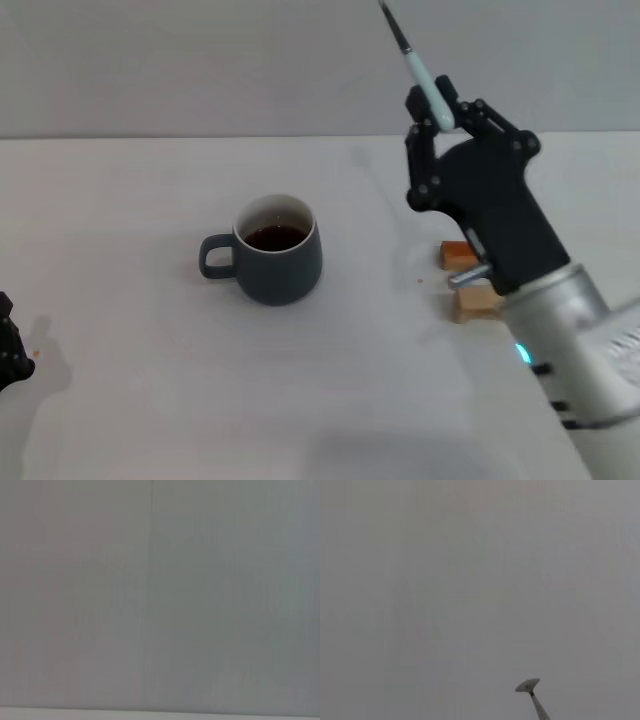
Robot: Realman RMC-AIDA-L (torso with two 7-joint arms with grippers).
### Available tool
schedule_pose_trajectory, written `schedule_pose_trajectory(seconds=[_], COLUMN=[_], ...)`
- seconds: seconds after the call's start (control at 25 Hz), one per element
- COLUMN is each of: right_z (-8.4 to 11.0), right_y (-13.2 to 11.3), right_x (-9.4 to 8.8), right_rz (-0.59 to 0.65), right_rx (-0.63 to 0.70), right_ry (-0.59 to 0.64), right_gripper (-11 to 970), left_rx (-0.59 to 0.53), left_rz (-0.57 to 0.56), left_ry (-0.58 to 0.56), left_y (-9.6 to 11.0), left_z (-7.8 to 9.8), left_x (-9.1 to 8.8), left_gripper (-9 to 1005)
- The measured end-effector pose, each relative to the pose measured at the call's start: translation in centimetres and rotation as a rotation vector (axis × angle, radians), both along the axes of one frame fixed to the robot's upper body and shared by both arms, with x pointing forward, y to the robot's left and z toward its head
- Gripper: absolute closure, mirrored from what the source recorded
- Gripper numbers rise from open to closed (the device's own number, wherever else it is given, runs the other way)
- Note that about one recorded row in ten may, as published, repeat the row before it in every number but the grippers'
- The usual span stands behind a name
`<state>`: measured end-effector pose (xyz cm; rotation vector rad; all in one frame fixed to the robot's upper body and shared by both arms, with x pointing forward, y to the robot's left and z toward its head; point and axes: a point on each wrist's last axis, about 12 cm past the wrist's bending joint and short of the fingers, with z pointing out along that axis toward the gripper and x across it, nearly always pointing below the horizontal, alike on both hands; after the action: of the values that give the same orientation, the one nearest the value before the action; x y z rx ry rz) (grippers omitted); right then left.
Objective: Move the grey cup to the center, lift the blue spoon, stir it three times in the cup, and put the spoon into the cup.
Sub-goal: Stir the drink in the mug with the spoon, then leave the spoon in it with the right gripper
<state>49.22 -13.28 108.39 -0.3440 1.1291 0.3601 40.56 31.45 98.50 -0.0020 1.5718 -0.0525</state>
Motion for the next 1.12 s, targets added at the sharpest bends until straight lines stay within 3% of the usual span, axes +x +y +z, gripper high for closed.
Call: schedule_pose_trajectory(seconds=[0.16, 0.28, 0.44, 0.64, 0.88, 1.12], right_z=[0.3, 0.6, 1.2, 2.8, 7.3, 9.5], right_y=[-1.9, -2.2, -2.1, -0.8, 0.0, 0.0], right_x=[-0.7, -0.6, 0.2, 1.4, 3.1, 3.9], right_rz=[0.06, 0.043, 0.016, -0.023, -0.017, 0.081], right_rx=[0.067, 0.091, 0.103, -0.035, -0.173, -0.212], right_ry=[-0.122, -0.124, -0.027, 0.112, 0.297, 0.429], right_gripper=[798, 798, 798, 797, 797, 798], left_rx=[0.001, 0.001, 0.001, -0.001, 0.0, -0.005], left_rz=[-0.003, -0.008, -0.013, -0.013, -0.007, -0.004], left_ry=[0.004, 0.009, 0.009, 0.01, 0.014, 0.016], left_y=[0.0, -0.1, -0.2, -0.2, -0.2, -0.1], left_z=[0.0, 0.0, 0.0, 0.0, -0.1, -0.1], left_x=[0.2, 0.4, 0.6, 0.6, 0.4, 0.3], left_gripper=[998, 997, 998, 998, 998, 998])
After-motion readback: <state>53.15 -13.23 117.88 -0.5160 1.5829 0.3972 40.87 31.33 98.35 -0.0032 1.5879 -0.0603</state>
